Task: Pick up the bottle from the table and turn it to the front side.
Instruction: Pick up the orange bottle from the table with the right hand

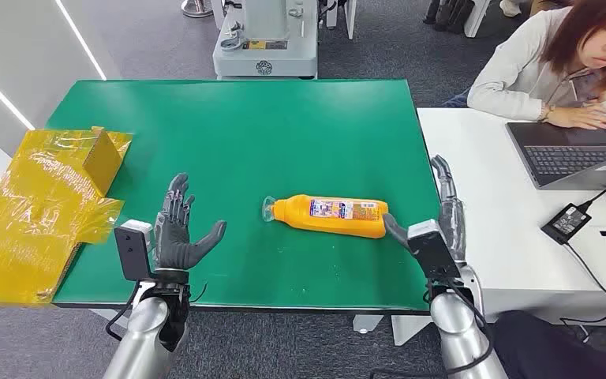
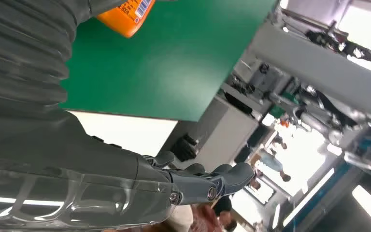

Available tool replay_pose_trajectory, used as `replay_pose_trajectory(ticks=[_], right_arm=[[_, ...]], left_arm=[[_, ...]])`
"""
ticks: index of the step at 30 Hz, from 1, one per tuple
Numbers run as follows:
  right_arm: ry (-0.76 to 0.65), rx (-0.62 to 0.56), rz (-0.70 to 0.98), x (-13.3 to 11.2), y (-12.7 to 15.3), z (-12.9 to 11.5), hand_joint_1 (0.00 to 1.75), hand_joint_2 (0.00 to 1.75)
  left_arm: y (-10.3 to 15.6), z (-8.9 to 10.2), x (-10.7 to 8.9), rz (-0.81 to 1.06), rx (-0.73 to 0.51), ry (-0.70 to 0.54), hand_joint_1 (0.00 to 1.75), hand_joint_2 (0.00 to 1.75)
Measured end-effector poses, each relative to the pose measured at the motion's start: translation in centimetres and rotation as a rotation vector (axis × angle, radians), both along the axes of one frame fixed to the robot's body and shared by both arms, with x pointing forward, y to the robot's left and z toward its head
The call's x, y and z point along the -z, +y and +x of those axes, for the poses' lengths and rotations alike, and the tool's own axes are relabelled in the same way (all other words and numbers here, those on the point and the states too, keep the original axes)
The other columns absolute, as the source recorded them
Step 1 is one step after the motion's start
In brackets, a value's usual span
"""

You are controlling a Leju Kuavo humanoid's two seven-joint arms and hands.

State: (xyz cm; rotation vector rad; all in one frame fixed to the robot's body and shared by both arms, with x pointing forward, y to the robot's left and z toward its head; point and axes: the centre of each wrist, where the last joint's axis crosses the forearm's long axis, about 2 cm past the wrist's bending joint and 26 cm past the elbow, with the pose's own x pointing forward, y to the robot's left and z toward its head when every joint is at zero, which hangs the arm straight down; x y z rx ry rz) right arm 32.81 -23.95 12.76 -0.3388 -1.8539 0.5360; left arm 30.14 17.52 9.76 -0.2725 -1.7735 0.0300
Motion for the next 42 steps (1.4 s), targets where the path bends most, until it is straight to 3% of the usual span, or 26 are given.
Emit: replay_pose_trajectory(ticks=[3, 9, 16, 24, 42], right_arm=[[0.068, -0.04, -0.083, -0.2, 0.3, 1.7, 0.0, 1.75], [0.227, -0.16, -0.427, -1.3, 1.6, 6.8, 0.0, 1.75], [0.364, -0.245, -0.658, -1.8, 1.7, 9.2, 0.0, 1.75], [0.465, -0.311, -0.853, -2.1, 1.3, 10.3, 0.0, 1.75], [0.535, -0.306, -0.963, -1.0, -1.4, 10.1, 0.0, 1.75]], left_arm=[[-0.1, 0.2, 0.0, 0.001, 0.009, 0.001, 0.0, 1.75], [-0.8, 1.1, 0.0, 0.015, 0.048, 0.007, 0.0, 1.75], [-1.0, 1.4, 0.2, 0.029, 0.062, 0.019, 0.0, 1.75], [-1.4, 2.0, 0.0, 0.039, 0.078, 0.028, 0.0, 1.75], [-1.6, 2.0, 0.5, 0.031, 0.088, 0.07, 0.0, 1.75]])
